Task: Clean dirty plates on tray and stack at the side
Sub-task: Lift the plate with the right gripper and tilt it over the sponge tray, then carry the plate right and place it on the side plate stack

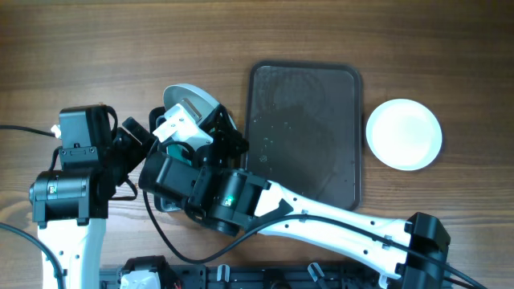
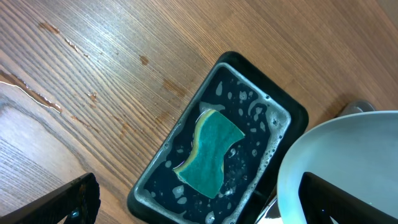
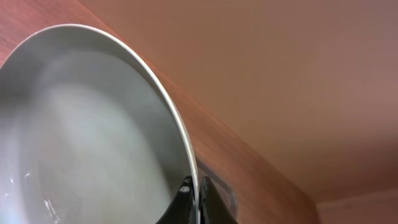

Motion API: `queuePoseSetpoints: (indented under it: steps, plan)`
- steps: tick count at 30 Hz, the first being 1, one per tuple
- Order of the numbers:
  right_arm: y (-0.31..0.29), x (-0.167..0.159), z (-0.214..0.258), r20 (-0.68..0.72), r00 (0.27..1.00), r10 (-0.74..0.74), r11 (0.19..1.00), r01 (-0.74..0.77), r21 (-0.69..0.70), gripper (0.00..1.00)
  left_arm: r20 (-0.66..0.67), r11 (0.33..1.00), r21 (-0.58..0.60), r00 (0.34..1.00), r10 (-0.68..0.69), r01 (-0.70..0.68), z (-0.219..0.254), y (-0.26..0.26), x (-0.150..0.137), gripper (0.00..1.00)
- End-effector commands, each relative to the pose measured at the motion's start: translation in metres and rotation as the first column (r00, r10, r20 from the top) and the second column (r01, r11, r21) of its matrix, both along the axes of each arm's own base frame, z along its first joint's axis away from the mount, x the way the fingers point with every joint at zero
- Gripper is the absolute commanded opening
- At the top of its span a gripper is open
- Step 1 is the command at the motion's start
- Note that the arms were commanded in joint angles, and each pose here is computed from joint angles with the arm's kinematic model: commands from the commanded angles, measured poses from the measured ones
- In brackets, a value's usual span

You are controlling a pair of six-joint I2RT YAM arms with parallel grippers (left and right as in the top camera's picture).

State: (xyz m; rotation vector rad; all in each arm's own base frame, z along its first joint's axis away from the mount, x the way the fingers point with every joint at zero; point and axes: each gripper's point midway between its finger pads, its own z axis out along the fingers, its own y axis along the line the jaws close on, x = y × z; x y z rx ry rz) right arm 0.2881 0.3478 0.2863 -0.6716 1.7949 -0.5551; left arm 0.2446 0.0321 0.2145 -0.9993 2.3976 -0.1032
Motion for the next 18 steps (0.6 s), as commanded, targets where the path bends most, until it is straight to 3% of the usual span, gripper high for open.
queuePoseSetpoints:
  steps: [1,4,6,9,10,13,16,18]
  plan:
    - [-0.006,0.005,0.016,0.069,0.996,-0.059,0.998,0.058,0.01,0.04,0.007,1.0,0.006,1.0,-0.003,0.003,0.004,0.002,0.002,1.0]
    - [-0.01,0.019,0.006,0.015,0.998,-0.065,0.996,0.064,0.061,0.04,0.007,1.0,0.006,1.0,-0.003,0.003,0.004,0.002,0.002,1.0]
    - [-0.004,0.031,-0.026,-0.177,0.984,0.019,0.986,0.012,0.169,0.04,0.007,1.0,0.006,1.0,-0.003,0.003,0.004,0.002,0.002,1.0]
    - [-0.012,0.046,-0.071,-0.484,0.87,0.1,0.9,0.129,0.417,0.04,0.007,1.0,0.006,1.0,-0.003,0.003,0.004,0.002,0.002,1.0]
    - [-0.018,0.054,-0.083,-0.595,0.786,0.17,0.84,0.2,0.504,0.04,0.007,1.0,0.006,1.0,-0.003,0.003,0.004,0.002,0.002,1.0]
    - [-0.042,0.072,-0.07,-0.675,0.608,0.418,0.667,0.299,0.682,0.04,0.007,1.0,0.006,1.0,-0.003,0.003,0.004,0.002,0.002,1.0]
    - [-0.112,0.104,-0.04,-0.642,0.607,0.469,0.494,0.422,0.76,0.04,0.007,1.0,0.006,1.0,-0.003,0.003,0.004,0.002,0.002,1.0]
    - [-0.198,0.124,-0.035,-0.673,0.672,0.309,0.422,0.537,0.73,0.04,0.007,1.0,0.006,1.0,-0.003,0.003,0.004,0.002,0.002,1.0]
